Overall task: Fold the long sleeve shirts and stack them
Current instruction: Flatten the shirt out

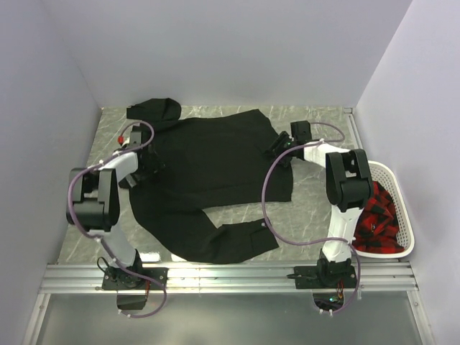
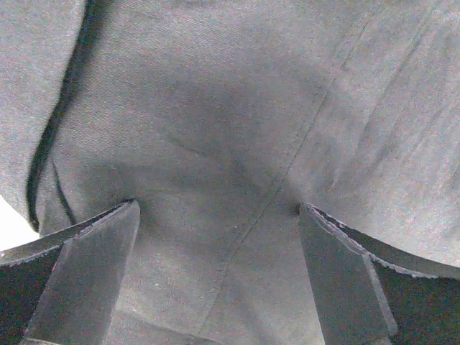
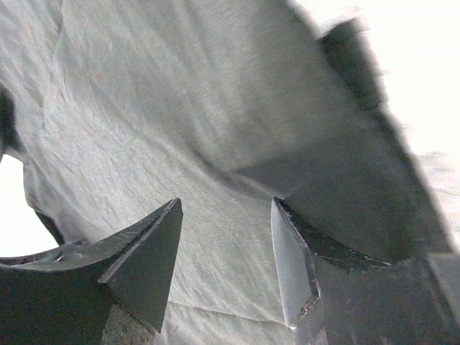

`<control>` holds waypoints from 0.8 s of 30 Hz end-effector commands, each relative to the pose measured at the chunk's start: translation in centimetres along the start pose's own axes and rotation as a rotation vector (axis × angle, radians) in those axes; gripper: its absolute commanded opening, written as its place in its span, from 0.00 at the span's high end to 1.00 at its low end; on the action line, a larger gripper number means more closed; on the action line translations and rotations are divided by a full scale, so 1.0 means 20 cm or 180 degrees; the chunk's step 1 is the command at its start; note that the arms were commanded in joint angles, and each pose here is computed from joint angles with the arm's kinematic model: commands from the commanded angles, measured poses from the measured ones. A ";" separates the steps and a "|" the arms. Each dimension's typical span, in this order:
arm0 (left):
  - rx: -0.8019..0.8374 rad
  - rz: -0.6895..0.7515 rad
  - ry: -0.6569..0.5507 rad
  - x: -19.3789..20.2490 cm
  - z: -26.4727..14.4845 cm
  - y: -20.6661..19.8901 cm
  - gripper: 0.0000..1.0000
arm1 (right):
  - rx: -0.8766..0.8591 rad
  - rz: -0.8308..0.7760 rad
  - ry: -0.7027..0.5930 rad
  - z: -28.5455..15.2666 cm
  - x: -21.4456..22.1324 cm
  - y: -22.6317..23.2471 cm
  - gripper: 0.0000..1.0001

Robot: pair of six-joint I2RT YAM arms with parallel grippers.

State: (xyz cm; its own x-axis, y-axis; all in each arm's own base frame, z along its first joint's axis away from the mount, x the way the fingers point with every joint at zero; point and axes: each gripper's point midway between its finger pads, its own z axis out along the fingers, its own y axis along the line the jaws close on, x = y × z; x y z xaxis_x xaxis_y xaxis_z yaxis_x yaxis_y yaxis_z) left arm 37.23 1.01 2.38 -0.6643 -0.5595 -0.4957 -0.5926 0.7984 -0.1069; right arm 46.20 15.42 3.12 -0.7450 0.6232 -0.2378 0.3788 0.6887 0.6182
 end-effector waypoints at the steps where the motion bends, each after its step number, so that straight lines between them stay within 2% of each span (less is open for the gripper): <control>1: 0.0077 0.0243 0.0114 -0.01 0.04 -0.10 0.01 | 0.0226 0.0301 -0.0129 -0.06 -0.06 -0.15 0.39; 3: 0.0051 0.0352 0.0133 -0.01 0.05 -0.15 0.01 | 0.0299 0.0366 -0.0166 -0.07 -0.08 -0.20 0.39; 7: 0.0185 0.0553 0.0138 -0.04 0.08 -0.36 0.01 | 0.0217 0.0486 -0.0195 -0.12 -0.10 -0.22 0.39; 11: 0.0215 0.0709 0.0152 -0.06 0.11 -0.46 0.01 | 0.0377 0.0452 -0.0338 -0.17 -0.15 -0.26 0.39; 17: 0.0085 0.0638 -0.0024 -0.09 0.04 -0.36 0.01 | 0.0239 0.0172 -0.0492 -0.28 -0.19 -0.20 0.40; 20: 0.0165 0.0439 -0.0203 -0.10 -0.11 -0.30 0.01 | 0.0166 0.0011 -0.0589 -0.37 -0.17 -0.15 0.40; 21: 0.0284 0.0341 -0.0375 -0.16 -0.23 -0.30 0.01 | 0.0171 -0.0023 -0.0611 -0.39 -0.16 -0.14 0.40; 24: 0.0346 0.0134 -0.0552 -0.14 -0.38 -0.20 0.01 | 0.0160 -0.0241 -0.0778 -0.54 -0.15 -0.10 0.40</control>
State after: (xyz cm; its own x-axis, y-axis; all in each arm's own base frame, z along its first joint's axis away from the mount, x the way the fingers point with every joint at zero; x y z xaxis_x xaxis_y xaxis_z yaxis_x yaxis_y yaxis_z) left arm 38.37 -3.06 5.25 -0.7330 -0.4251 -0.5310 -0.4649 0.8830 -0.0652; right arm 42.27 8.80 6.55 -0.6506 0.6831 -0.3318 0.4392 0.6949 0.5695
